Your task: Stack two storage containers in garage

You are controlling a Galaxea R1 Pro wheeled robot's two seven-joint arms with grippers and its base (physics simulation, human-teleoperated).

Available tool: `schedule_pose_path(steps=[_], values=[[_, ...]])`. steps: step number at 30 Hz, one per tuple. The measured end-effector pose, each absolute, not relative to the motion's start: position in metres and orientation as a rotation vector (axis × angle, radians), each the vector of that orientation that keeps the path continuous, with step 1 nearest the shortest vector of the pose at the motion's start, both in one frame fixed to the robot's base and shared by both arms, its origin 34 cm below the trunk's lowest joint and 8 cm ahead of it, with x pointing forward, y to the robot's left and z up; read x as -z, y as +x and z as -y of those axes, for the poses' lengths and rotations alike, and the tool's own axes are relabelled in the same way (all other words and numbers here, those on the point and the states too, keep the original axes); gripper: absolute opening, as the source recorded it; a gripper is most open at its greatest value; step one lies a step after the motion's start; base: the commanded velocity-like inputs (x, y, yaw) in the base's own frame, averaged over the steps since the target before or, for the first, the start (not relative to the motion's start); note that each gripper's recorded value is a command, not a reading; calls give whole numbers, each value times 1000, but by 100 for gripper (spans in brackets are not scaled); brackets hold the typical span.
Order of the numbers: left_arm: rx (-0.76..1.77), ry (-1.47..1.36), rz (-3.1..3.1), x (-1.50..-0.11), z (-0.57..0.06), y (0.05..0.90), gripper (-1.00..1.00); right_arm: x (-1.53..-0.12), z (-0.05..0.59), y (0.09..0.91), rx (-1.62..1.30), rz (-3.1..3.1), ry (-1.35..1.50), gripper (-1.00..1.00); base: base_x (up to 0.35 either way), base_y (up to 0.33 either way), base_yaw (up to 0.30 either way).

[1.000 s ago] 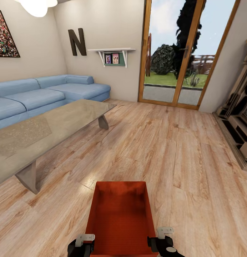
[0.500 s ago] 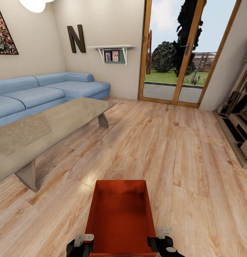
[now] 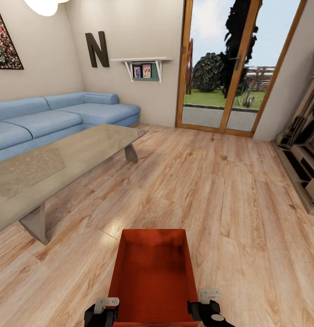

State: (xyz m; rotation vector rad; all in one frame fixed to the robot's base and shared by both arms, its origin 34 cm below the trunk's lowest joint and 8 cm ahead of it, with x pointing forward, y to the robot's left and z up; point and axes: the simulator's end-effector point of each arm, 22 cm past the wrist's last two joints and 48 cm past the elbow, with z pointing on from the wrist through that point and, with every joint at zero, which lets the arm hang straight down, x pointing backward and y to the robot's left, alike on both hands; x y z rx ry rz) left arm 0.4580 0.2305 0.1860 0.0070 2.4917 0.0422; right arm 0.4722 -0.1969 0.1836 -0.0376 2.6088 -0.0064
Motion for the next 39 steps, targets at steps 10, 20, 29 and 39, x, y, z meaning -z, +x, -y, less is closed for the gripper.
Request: schedule_pose_path(steps=[10, 20, 29, 39], values=[[-42, 4, -2479, -188, -231, 461, 100, -184, 197, 472, 6, -2609, -38, 100, 0, 0, 0], [-41, 2, -2453, -191, -231, 465, 100, -184, 197, 472, 6, -2609, -39, 100, 0, 0, 0], [-40, 2, -2454, -191, -231, 465, 100, -184, 197, 472, 6, -2609, -39, 100, 0, 0, 0], [-40, 1, -2457, -191, -231, 464, -100, -184, 197, 472, 6, -2609, -40, -100, 0, 0, 0]])
